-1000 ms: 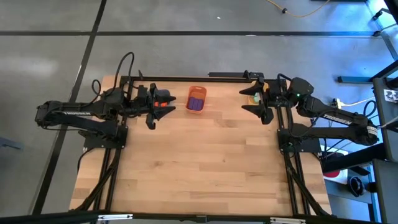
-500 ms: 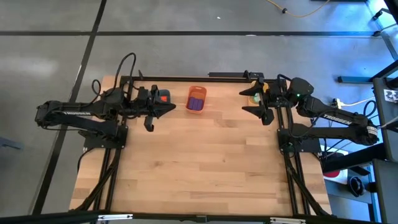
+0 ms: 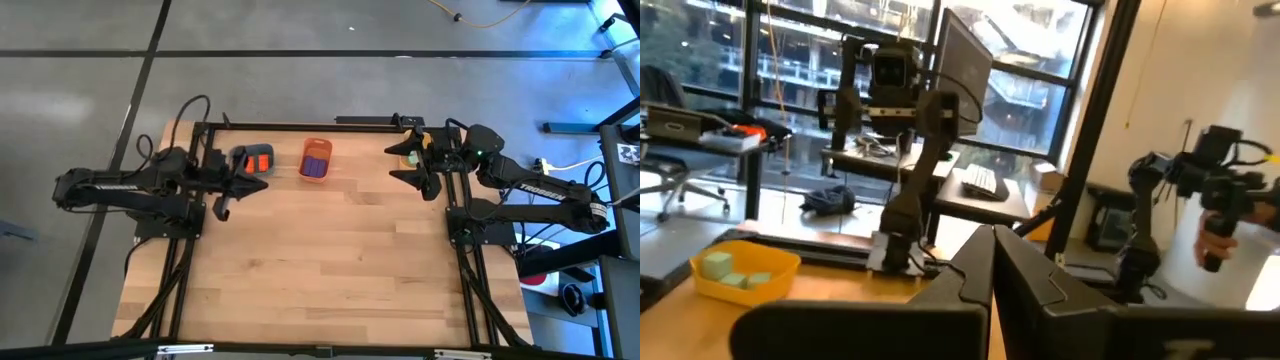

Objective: Sort & place blocks by color
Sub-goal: Return to Home Position

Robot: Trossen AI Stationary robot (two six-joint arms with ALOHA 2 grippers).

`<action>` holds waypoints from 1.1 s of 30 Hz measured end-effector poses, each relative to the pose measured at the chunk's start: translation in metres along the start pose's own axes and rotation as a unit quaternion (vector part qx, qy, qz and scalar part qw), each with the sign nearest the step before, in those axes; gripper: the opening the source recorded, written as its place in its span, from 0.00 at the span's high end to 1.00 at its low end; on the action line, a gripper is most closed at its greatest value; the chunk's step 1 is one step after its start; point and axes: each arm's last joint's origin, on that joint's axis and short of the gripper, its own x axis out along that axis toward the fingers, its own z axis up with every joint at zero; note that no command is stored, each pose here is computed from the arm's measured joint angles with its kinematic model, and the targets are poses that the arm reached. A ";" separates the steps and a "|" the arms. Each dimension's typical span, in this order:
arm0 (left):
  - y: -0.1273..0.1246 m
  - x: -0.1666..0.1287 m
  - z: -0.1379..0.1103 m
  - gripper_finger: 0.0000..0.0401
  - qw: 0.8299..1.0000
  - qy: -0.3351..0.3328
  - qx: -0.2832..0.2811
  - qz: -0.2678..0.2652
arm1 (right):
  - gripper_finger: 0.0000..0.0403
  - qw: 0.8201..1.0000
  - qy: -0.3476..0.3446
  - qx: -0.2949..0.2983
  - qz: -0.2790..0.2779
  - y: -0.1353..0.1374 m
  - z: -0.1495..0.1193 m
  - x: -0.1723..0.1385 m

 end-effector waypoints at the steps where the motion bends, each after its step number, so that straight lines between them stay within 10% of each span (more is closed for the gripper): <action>1: 0.000 -0.005 -0.005 1.00 1.000 -0.004 -0.005 0.000 | 0.22 1.000 0.000 0.000 0.000 0.000 0.000 0.000; 33: 0.014 -0.087 -0.109 1.00 0.995 -0.081 -0.058 0.023 | 0.22 0.998 -0.003 0.055 -0.010 -0.001 0.000 0.000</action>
